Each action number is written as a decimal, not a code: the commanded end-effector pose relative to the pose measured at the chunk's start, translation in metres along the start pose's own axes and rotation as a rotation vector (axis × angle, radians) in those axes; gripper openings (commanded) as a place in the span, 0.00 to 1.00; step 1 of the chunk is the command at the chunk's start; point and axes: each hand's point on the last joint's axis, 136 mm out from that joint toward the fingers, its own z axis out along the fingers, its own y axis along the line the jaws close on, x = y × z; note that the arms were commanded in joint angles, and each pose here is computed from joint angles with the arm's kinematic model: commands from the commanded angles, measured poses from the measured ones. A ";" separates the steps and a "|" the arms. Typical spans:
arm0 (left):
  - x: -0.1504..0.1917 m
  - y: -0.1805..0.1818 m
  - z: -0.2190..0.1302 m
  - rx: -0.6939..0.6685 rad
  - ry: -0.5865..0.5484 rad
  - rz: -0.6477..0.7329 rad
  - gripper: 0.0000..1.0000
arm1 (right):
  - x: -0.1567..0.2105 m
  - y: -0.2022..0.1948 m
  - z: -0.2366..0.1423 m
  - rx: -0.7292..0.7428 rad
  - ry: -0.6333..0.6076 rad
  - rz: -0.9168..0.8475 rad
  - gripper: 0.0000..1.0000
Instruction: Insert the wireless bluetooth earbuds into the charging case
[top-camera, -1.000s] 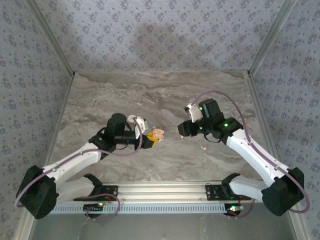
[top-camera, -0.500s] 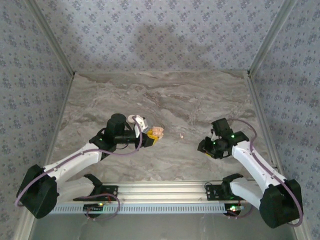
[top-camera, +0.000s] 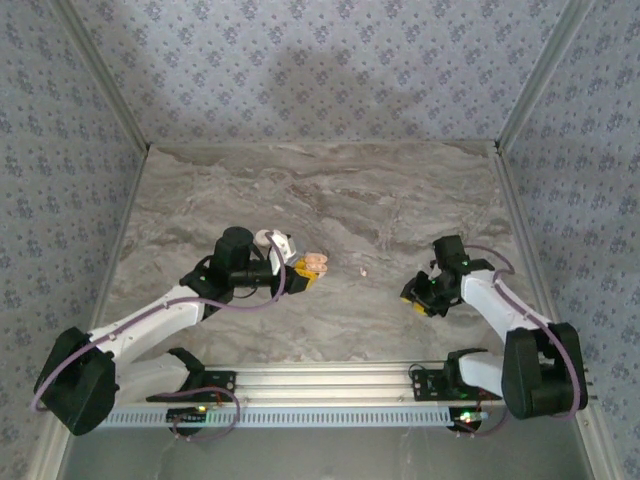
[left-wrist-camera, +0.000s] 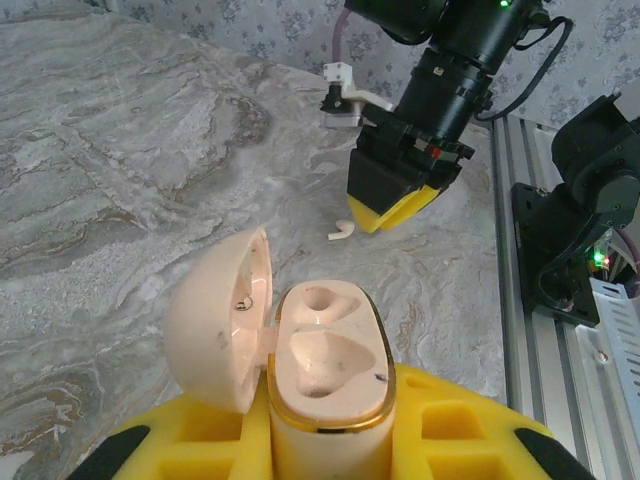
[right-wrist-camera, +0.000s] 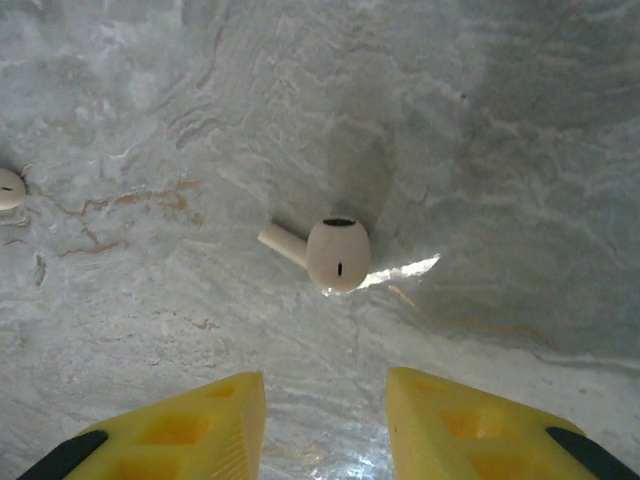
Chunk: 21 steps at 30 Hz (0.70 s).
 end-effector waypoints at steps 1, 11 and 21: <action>-0.010 0.001 -0.005 -0.016 -0.025 0.017 0.20 | -0.012 0.011 -0.002 -0.031 -0.008 -0.038 0.39; -0.009 0.004 -0.008 -0.036 -0.022 0.010 0.20 | -0.046 0.030 0.002 -0.061 -0.051 -0.108 0.38; -0.011 0.006 -0.008 -0.044 -0.019 0.005 0.20 | -0.053 0.032 -0.016 0.005 -0.053 -0.159 0.41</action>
